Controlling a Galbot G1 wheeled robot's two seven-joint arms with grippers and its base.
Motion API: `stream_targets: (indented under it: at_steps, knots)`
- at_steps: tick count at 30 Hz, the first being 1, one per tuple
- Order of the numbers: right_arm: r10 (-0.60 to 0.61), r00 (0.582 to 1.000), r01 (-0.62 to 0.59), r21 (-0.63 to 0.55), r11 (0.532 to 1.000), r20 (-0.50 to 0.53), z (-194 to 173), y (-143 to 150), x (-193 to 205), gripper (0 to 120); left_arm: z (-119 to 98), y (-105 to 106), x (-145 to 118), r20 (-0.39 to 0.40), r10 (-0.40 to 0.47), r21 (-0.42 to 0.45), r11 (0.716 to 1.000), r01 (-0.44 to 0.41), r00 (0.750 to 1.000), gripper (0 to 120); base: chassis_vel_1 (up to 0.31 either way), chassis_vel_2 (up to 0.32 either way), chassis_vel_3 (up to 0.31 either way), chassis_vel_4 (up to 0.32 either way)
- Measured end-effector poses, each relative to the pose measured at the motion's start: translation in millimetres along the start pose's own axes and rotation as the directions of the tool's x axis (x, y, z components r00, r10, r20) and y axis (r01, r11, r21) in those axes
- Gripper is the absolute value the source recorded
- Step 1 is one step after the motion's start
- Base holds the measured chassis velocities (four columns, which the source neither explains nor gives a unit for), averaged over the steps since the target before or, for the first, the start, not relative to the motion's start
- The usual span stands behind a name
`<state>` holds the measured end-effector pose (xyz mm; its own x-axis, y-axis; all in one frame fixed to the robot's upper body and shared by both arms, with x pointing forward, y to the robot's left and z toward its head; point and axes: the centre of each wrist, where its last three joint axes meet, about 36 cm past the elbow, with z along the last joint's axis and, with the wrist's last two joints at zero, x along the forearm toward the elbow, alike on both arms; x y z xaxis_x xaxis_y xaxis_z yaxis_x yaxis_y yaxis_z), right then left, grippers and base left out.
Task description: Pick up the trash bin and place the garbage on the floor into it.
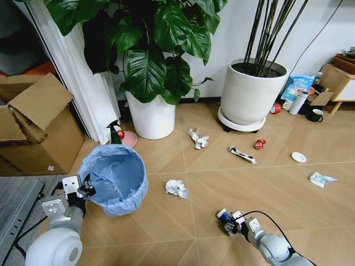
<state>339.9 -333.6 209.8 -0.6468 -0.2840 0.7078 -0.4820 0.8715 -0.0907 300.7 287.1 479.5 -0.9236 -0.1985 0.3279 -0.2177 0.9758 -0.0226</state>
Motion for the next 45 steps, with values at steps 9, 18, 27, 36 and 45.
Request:
stream_targets:
  at_steps: [9,18,27,36,45]
  knots:
    - [0.01,1.0,-0.01,-0.02,1.0,0.005,4,4,-3,11,-2,0,1,0.006,0.004,-0.008,1.0,-0.004,1.0,0,0.0,0.0,0.0,0.0]
    - [0.032,0.999,-0.03,-0.057,0.998,0.032,5,18,-1,0,-3,1,1,0.007,0.01,-0.014,1.0,-0.01,1.0,0,0.0,0.0,0.0,0.0]
    - [0.082,0.989,-0.073,-0.075,0.994,0.124,-28,1,24,0,-4,3,-3,-0.003,0.027,-0.028,0.999,-0.028,1.0,0,0.0,0.0,0.0,0.0]
    - [0.061,0.905,-0.042,-0.054,0.998,0.421,-175,-26,102,0,8,3,-30,-0.103,0.088,-0.064,0.993,-0.094,0.991,0,0.0,0.0,0.0,0.0]
    - [-0.107,0.798,0.12,0.018,0.993,0.593,-298,-3,134,0,6,-8,-68,-0.193,0.168,-0.072,0.98,-0.185,0.967,0,0.0,0.0,0.0,0.0]
